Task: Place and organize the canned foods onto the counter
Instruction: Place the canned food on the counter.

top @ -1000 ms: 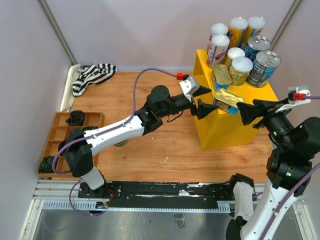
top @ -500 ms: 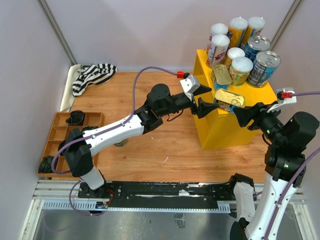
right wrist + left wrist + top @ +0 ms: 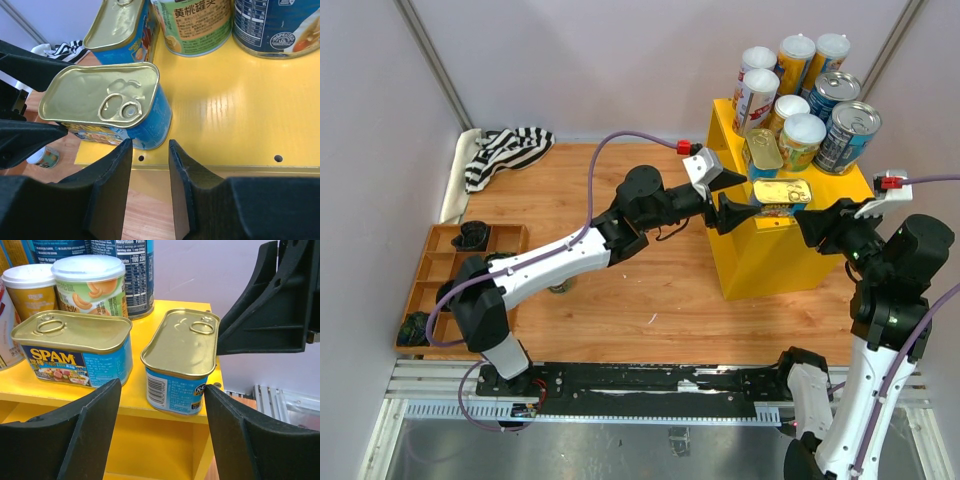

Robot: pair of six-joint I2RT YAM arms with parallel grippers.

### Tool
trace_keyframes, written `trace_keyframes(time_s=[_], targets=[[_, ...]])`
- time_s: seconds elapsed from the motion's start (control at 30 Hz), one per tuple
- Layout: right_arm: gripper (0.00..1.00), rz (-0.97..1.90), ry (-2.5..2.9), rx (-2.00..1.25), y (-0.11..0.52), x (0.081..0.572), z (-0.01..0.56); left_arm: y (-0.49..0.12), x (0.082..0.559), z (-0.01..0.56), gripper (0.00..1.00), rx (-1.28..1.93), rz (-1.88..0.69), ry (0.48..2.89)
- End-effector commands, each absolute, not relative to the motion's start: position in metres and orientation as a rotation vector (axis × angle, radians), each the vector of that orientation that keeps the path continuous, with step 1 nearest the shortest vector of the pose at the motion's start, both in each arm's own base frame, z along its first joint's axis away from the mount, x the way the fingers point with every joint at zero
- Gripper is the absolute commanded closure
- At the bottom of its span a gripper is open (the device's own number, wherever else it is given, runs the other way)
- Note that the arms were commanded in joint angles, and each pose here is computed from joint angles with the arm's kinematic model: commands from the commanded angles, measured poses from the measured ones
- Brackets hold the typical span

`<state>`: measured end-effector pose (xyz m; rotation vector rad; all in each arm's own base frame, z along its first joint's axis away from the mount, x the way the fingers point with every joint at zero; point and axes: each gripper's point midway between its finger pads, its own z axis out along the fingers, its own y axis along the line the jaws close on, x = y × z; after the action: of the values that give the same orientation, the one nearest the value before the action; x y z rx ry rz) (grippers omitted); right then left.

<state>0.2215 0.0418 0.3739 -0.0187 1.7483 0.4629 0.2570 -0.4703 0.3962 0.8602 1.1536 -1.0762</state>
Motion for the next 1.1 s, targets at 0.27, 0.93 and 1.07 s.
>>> trace_keyframes(time_s=[0.27,0.93,1.07], targets=[[0.6,0.448,1.708,-0.022,0.041,0.225,0.385,-0.465,0.247,0.416,0.26,0.862,-1.091,1.101],[0.01,0.665,1.483,-0.252,0.097,0.187,0.499,-0.095,0.317,0.226,0.0,-0.364,-0.105,1.92],[0.01,0.687,1.484,-0.282,0.103,0.186,0.497,-0.067,0.282,0.18,0.0,-0.441,-0.015,2.024]])
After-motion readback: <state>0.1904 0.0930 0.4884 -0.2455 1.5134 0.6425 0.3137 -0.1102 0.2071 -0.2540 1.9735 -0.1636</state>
